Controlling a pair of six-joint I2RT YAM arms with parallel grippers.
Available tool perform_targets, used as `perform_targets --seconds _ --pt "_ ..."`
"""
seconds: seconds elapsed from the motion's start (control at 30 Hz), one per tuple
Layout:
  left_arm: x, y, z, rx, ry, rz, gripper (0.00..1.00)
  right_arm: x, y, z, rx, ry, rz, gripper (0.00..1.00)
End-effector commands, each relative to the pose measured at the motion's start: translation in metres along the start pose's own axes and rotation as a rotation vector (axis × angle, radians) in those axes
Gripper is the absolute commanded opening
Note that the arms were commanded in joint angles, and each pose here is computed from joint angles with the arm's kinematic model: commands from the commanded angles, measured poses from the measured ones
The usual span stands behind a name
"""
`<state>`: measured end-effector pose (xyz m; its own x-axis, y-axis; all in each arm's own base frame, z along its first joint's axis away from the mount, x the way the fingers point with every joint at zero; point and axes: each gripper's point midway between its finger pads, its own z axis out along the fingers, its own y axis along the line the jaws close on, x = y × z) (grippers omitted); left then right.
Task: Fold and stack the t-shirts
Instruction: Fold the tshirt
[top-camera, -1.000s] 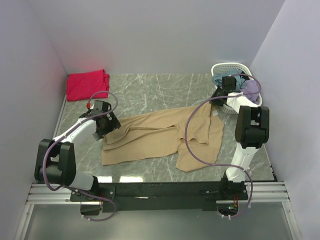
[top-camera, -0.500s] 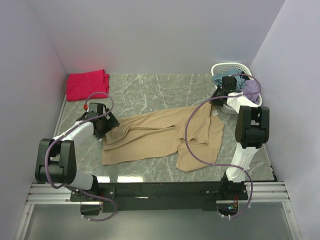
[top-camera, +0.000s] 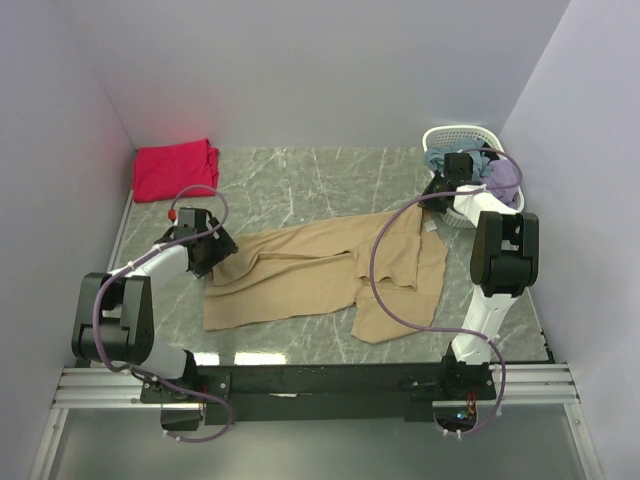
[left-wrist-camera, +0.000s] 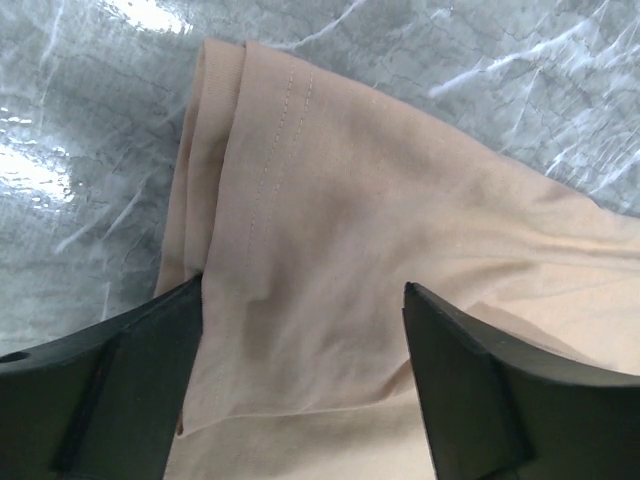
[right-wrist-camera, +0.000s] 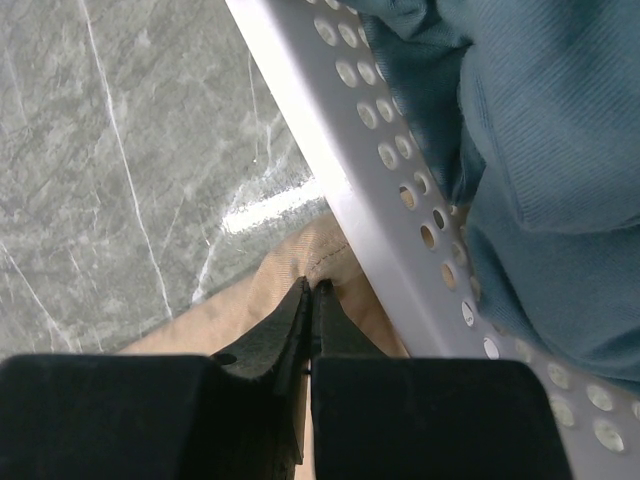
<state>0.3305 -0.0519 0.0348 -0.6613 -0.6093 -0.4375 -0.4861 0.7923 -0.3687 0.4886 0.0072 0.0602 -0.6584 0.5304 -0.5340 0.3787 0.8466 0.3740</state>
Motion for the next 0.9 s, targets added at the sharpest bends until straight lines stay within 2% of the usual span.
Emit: perform_targets --seconds 0.0,0.1,0.23,0.3,0.4,0.47,0.53,0.67,0.7,0.8,0.83,0.87 --pt "0.004 0.0 0.005 0.015 0.009 -0.011 0.82 -0.015 0.006 -0.001 -0.024 -0.026 -0.007 0.0" --pt "-0.001 0.003 0.004 -0.006 -0.012 -0.008 0.73 -0.012 0.005 0.0 -0.024 -0.017 -0.006 0.0" --pt "-0.01 0.001 0.004 -0.021 -0.035 0.005 0.54 -0.012 0.006 0.001 -0.029 -0.014 -0.009 0.0" --pt "-0.018 -0.002 0.003 -0.028 -0.047 0.008 0.52 -0.012 0.007 0.001 -0.032 -0.013 -0.008 0.0" --pt "-0.025 0.0 -0.001 -0.049 -0.066 0.012 0.54 -0.012 0.007 0.002 -0.032 -0.009 -0.008 0.0" --pt "-0.029 -0.001 -0.006 -0.056 -0.075 0.013 0.65 -0.012 0.006 0.002 -0.03 -0.009 -0.008 0.0" --pt "-0.031 -0.002 -0.013 -0.056 -0.082 0.015 0.73 -0.012 0.006 0.002 -0.029 -0.008 -0.012 0.0" --pt "-0.035 -0.004 -0.021 -0.035 -0.116 0.016 0.74 -0.01 0.006 0.003 -0.03 -0.004 -0.01 0.0" --pt "-0.034 -0.004 -0.02 -0.028 -0.114 0.021 0.72 -0.01 0.007 0.003 -0.033 -0.002 -0.01 0.0" --pt "-0.029 -0.005 -0.014 -0.019 -0.09 0.024 0.57 -0.009 0.006 0.004 -0.031 0.002 -0.01 0.0" --pt "-0.027 -0.004 -0.012 -0.019 -0.083 0.024 0.44 -0.009 0.006 0.004 -0.03 0.003 -0.012 0.0" --pt "-0.024 -0.002 -0.01 -0.023 -0.076 0.024 0.37 -0.01 0.005 0.004 -0.027 0.003 -0.013 0.0"
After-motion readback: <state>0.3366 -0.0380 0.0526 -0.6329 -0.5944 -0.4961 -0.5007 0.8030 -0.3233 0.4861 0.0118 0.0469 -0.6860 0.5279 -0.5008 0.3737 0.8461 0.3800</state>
